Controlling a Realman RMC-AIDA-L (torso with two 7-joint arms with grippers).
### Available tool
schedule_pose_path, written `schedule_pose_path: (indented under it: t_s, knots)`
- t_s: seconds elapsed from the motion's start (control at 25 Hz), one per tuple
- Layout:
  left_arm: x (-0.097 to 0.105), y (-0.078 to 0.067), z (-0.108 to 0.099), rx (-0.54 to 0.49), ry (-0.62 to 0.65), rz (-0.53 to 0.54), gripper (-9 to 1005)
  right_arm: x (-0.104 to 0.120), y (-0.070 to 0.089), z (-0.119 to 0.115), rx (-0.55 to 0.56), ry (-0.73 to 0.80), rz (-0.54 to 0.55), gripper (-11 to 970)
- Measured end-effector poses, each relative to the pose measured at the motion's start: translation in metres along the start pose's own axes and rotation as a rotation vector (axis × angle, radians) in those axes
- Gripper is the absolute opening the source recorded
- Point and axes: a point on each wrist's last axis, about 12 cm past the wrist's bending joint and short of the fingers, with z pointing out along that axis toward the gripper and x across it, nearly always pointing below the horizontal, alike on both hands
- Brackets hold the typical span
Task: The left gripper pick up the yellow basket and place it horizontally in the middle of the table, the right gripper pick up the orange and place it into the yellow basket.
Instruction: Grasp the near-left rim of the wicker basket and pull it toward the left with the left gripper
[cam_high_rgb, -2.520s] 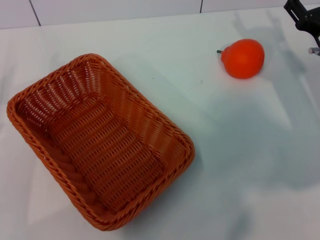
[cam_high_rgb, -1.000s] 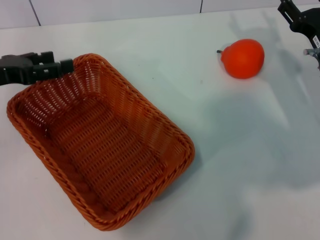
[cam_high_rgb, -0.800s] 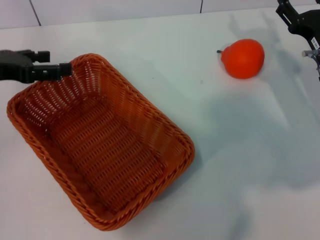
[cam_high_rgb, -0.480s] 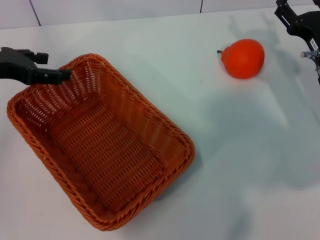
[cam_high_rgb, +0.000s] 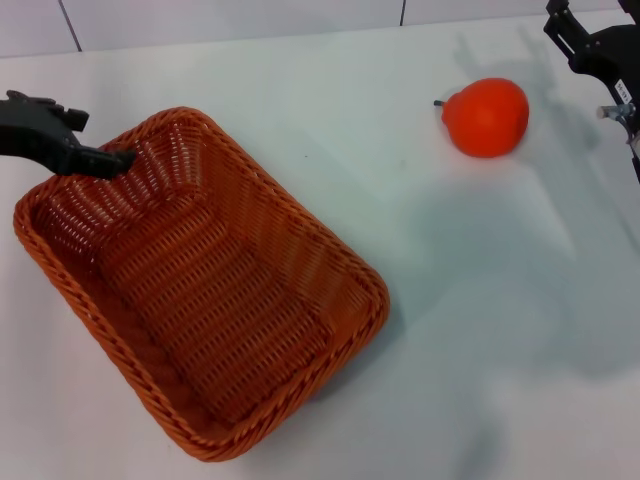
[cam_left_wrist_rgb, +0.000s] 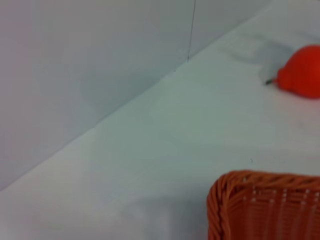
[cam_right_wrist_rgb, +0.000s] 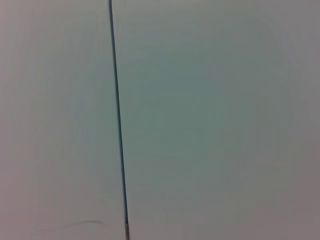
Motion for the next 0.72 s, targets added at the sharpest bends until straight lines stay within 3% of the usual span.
schedule_pose_path:
  t_s: [0.72]
  knots:
    - [-0.003, -0.011, 0.017, -0.016, 0.124, 0.067, 874, 0.000, 0.000, 0.000, -0.001, -0.005, 0.000, 930]
